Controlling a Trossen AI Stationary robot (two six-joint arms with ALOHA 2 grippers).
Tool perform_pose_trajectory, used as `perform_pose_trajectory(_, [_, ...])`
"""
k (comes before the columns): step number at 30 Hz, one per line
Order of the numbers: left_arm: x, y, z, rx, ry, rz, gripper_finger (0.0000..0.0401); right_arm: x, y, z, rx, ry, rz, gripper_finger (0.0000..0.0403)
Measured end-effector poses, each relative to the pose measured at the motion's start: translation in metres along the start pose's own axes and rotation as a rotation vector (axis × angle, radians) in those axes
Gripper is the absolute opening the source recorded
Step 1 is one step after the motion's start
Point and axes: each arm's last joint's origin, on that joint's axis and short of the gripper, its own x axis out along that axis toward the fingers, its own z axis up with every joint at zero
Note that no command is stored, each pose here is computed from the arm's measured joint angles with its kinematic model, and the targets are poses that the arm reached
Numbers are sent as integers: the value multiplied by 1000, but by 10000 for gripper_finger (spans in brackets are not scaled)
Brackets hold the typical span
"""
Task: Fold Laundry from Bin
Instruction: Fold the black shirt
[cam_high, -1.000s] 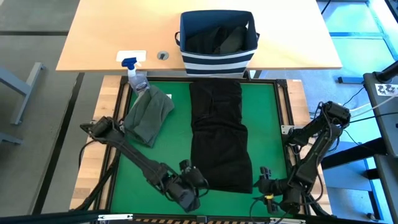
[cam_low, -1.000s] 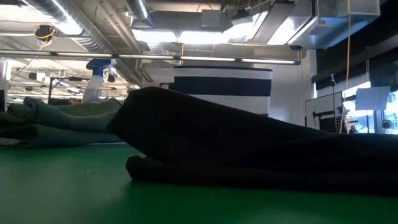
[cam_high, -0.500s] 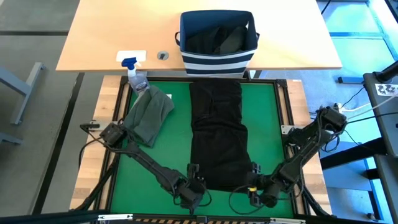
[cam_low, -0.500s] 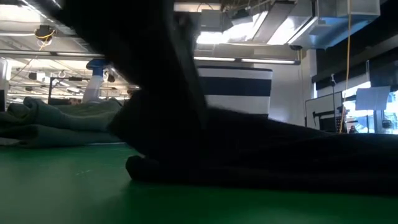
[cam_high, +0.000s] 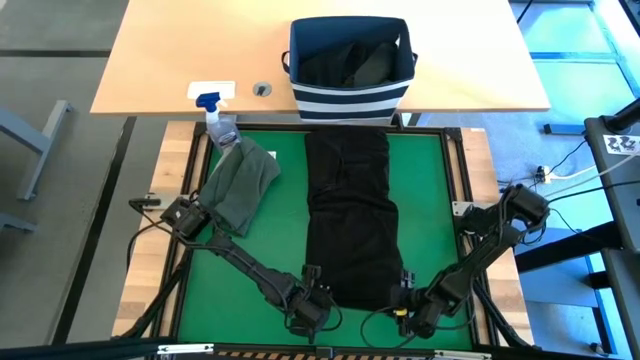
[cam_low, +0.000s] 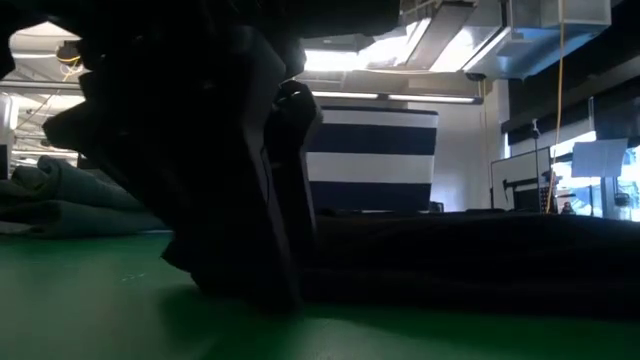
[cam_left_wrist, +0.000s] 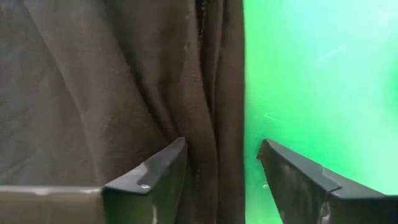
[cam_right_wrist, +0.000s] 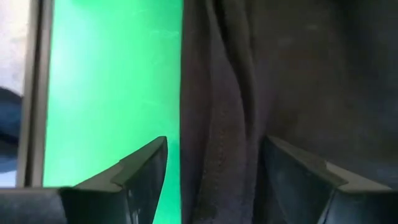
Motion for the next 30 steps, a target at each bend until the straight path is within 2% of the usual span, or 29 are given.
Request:
perform_pose_trajectory(4, [1, 0, 0, -15, -1, -1, 158, 9, 1, -4, -50, 15, -19, 264])
perform_pose_trajectory(8, [1, 0, -1, -26, 3, -5, 89, 15, -5, -10, -81, 64, -85, 258])
perform_pose_trajectory(10, [2, 0, -1, -54, 2, 1, 52, 15, -7, -11, -86, 71, -101, 237])
perform_pose_trajectory(13, [2, 0, 1, -134, -21, -9, 11, 15, -8, -12, -91, 75, -115, 178])
perform_pose_trajectory(18, [1, -10, 8, -168, -104, -64, 11, 15, -9, -12, -91, 91, -116, 37])
perform_pose_trajectory(19, [0, -12, 9, -177, -119, -90, 10, 13, -8, -11, -91, 93, -113, 20])
perform_pose_trajectory(24, [-21, -23, 10, -231, -128, -213, 6, -3, 7, -3, -126, 129, -114, 26])
perform_pose_trajectory(30, [-68, -45, 15, -313, -261, -321, 8, -38, 55, 5, -253, 63, -2, 10])
